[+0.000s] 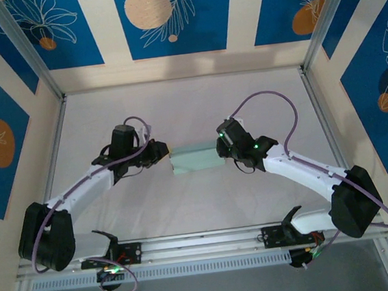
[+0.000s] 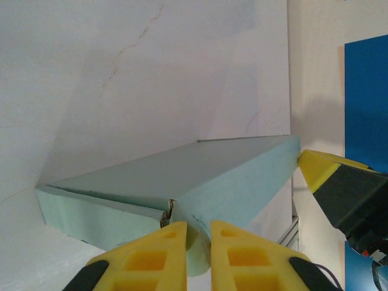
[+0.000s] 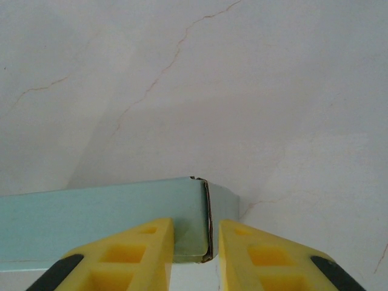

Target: Fold the paper box

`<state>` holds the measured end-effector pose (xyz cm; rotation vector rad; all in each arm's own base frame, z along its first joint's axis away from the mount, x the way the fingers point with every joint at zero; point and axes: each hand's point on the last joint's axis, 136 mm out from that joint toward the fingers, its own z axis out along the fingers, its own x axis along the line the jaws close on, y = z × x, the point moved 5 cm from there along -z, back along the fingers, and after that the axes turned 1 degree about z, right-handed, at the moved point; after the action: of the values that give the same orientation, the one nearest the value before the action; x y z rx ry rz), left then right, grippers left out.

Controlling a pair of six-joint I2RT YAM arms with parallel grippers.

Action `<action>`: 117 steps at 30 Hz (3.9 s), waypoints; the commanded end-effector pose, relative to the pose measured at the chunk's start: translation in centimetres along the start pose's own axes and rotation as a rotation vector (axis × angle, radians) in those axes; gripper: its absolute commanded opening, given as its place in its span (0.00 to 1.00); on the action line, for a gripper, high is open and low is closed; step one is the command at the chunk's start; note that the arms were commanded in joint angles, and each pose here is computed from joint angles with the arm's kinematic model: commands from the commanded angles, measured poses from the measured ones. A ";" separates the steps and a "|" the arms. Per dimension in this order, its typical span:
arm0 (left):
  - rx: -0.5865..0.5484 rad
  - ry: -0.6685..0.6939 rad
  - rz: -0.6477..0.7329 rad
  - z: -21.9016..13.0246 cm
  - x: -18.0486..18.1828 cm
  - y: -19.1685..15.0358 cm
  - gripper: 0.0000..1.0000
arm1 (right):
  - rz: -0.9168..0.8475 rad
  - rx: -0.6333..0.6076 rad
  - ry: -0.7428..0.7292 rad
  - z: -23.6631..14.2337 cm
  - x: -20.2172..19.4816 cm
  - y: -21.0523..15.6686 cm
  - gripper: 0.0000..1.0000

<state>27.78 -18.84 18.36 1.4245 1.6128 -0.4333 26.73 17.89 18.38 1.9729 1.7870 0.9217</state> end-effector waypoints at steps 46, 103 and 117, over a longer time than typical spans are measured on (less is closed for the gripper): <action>-0.120 0.144 0.192 -2.4 1.2 0.5 0.51 | -0.819 -0.098 0.506 -6.3 5.8 3.4 0.53; -0.167 0.160 0.018 -3.2 3.0 -0.1 0.56 | -1.755 -0.291 0.505 1.3 14.2 -1.2 0.00; -0.233 0.180 0.095 -2.9 5.8 -3.8 0.43 | -1.721 -0.223 0.560 0.9 13.7 -1.0 0.00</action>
<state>22.79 -13.35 11.37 1.3001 1.8734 -0.1851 27.35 31.59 19.67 -0.3628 2.4239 0.7805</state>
